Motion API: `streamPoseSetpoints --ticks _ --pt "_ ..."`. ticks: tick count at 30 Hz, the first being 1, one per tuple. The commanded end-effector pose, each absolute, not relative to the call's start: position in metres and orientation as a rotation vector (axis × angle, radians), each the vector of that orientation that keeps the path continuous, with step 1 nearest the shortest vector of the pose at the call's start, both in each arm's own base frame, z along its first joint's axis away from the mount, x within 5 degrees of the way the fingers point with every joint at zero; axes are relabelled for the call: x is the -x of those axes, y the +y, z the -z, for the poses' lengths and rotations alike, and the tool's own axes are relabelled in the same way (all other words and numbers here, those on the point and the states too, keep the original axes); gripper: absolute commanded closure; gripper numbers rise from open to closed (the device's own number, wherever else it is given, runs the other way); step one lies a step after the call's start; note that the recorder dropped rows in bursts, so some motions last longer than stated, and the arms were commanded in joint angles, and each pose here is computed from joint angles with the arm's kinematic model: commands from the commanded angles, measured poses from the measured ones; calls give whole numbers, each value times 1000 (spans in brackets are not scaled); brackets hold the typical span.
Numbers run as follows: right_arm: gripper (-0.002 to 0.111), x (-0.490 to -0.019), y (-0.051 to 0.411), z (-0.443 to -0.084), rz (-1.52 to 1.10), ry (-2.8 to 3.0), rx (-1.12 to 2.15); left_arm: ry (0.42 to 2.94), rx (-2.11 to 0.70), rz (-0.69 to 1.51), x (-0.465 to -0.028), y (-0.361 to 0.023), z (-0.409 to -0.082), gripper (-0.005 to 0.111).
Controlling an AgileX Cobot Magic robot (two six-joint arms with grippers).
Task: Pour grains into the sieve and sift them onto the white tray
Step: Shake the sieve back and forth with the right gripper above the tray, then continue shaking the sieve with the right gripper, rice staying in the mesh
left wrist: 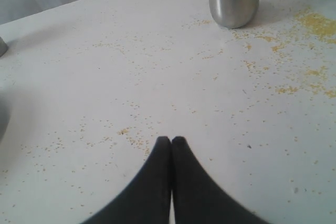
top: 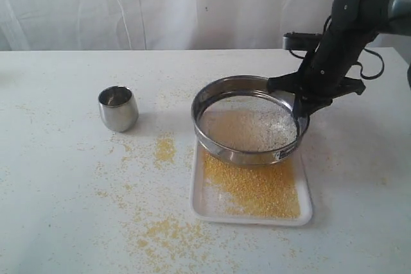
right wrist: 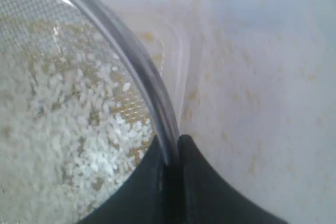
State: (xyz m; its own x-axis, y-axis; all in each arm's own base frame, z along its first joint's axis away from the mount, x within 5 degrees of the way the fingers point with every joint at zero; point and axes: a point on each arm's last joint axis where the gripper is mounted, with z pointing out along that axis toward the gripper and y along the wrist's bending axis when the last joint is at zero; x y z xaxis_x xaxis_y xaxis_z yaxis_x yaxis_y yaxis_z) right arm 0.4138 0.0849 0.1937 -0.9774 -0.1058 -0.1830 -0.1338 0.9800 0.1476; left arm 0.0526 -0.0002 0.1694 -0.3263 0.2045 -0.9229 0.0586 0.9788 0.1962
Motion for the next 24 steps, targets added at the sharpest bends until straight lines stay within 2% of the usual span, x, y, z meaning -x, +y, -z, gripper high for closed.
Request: streamPoseSetpoints --ticks 1,2,5,7,10,12,14,17,19,21,24 --pt "108 -401 89 -197 -241 2992 432 1900 -196 -139 -52 -1 -168 107" --pt "108 -414 90 -199 -224 2862 363 1900 -196 -139 -52 -1 -168 107" --pt "108 -399 91 -199 -266 3039 171 1900 -196 -139 -52 -1 -168 107" --pt "108 -392 95 -195 -264 3095 237 1900 -196 -139 -52 -1 -168 107" --pt "108 -413 97 -196 -230 2845 343 1900 -196 -139 -52 -1 -168 107" --pt "108 -423 97 -200 -256 2752 218 1900 -196 -139 -52 -1 -168 107" --pt "108 -409 98 -203 -318 2896 76 1900 -196 -139 -52 -1 -168 107" --pt "108 -388 103 -199 -301 3050 243 1900 -196 -139 -52 -1 -168 107" --pt "108 -398 104 -201 -264 2918 351 1900 -196 -139 -52 -1 -168 107" --pt "108 -413 104 -204 -245 2764 296 1900 -196 -139 -52 -1 -168 107" --pt "108 -399 103 -206 -276 2919 153 1900 -196 -139 -52 -1 -168 107"
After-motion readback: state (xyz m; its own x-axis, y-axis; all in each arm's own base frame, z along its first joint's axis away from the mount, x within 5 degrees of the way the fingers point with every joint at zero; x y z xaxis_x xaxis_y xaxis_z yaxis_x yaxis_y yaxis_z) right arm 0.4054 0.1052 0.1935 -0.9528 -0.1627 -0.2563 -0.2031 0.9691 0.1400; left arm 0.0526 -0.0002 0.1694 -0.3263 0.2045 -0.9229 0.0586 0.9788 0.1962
